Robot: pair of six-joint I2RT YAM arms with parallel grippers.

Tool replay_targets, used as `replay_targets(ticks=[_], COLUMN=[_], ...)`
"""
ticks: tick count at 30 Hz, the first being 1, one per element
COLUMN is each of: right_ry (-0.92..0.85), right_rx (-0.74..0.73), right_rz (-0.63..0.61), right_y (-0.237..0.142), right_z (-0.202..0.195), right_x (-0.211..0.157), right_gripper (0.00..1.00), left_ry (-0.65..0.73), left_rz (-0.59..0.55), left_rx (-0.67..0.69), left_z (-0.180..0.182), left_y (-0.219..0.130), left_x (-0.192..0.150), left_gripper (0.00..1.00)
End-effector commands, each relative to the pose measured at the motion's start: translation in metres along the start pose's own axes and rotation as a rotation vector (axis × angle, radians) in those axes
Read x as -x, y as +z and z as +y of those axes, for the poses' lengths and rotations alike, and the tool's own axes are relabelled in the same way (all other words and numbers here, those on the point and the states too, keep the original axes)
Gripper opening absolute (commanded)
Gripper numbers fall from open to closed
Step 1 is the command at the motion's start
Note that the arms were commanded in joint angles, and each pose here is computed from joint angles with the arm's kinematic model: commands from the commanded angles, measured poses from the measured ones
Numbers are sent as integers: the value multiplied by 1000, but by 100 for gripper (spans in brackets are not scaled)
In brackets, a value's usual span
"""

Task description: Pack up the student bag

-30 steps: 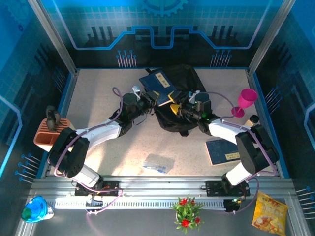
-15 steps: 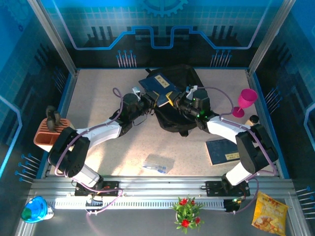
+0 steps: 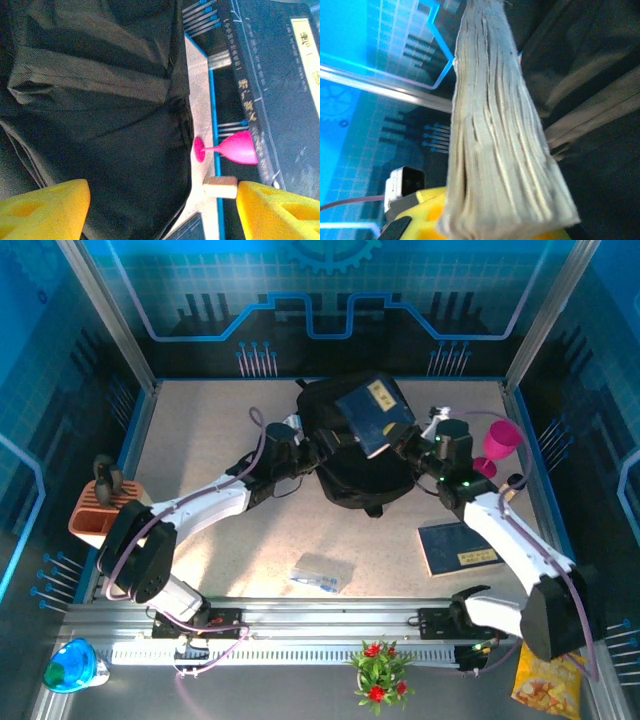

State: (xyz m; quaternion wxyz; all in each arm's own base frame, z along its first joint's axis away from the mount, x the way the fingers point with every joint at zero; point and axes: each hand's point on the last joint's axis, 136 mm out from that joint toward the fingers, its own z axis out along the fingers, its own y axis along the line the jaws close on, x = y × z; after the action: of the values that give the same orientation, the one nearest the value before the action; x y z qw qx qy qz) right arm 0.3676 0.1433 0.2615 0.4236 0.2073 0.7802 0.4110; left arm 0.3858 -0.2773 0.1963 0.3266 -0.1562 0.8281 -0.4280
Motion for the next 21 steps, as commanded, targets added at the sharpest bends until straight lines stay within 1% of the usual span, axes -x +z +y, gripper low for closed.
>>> replay_targets(ticks=[1, 3, 6, 10, 11, 12, 15, 21], right_ry=[-105, -122, -129, -132, -135, -142, -135, -118], right_rx=[-178, -246, -345, -442, -459, -458, -494, -521], right_rz=[-62, -103, -147, -174, -178, -205, -219, -220], right_y=[-29, -45, -68, -92, -96, -103, -115, -126], right_z=[-34, -46, -64, -83, -87, -80, -88, -96], right_x=[14, 25, 39, 50, 51, 60, 63, 62], right_gripper=[1, 1, 1, 1, 1, 2, 2, 2], left_ry=[212, 283, 432, 598, 622, 642, 684, 760], left_rz=[101, 152, 217, 308, 326, 347, 402, 525], left_rx=[30, 41, 64, 57, 49, 37, 14, 39], left_z=[-14, -21, -29, -37, -40, -44, -50, -42], left_y=[13, 26, 47, 70, 74, 79, 92, 118], left_x=[-22, -36, -63, -98, -104, -111, -125, -144], left_gripper=[77, 76, 74, 72, 72, 71, 69, 62])
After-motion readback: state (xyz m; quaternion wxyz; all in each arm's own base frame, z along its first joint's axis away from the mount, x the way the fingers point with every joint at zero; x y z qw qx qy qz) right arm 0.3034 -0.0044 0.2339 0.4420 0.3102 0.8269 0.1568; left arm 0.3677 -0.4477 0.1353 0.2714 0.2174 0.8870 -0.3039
